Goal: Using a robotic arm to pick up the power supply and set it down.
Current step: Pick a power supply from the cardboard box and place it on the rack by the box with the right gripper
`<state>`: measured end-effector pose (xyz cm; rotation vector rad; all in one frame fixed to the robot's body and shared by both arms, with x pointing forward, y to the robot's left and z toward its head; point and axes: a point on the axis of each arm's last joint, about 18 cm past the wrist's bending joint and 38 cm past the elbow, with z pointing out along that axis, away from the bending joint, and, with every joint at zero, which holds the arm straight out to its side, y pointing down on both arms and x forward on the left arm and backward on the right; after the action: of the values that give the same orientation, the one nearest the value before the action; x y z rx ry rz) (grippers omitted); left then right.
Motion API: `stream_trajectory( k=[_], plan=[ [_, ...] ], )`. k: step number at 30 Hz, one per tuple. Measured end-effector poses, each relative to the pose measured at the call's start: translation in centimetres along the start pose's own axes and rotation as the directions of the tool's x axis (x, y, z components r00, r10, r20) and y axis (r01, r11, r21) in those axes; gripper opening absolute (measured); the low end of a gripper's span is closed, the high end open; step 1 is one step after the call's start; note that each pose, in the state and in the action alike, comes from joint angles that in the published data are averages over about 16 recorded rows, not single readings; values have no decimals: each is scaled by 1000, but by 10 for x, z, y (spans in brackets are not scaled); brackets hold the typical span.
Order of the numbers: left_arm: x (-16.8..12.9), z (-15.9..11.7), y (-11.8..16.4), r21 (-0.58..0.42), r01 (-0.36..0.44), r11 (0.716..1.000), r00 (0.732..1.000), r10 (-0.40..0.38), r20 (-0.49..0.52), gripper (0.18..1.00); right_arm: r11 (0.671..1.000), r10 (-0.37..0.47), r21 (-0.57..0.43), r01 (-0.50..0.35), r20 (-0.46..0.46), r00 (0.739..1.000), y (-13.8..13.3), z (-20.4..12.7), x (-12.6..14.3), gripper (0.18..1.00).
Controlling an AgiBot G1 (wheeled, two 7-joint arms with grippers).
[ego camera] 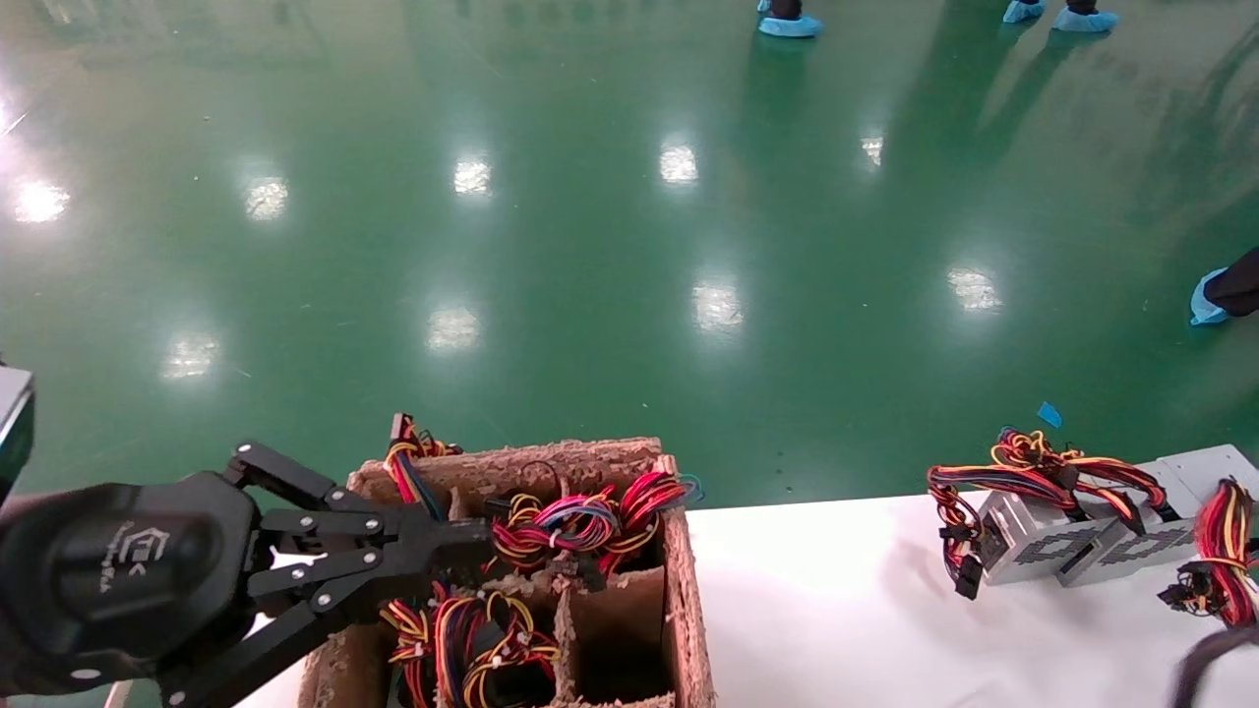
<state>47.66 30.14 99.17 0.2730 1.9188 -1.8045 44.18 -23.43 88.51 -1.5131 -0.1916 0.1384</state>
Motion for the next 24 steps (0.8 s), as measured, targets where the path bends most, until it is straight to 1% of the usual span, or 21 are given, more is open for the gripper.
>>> stream_trajectory(
  k=[6, 13, 18, 24],
  plan=[
    [0, 0, 0, 0, 0, 1000, 1000, 0, 0, 191, 989, -6, 148, 5, 9, 1000, -29, -11, -10, 236],
    [0, 0, 0, 0, 0, 1000, 1000, 0, 0, 191, 956, -34, 292, 35, -8, 999, -62, -29, -20, 236],
    [0, 0, 0, 0, 0, 1000, 1000, 0, 0, 191, 924, -40, 377, 56, -49, 998, -80, -48, -23, 236],
    [0, 0, 0, 0, 0, 1000, 1000, 0, 0, 191, 884, -25, 459, 86, -137, 990, -90, -77, -23, 235]
  ],
)
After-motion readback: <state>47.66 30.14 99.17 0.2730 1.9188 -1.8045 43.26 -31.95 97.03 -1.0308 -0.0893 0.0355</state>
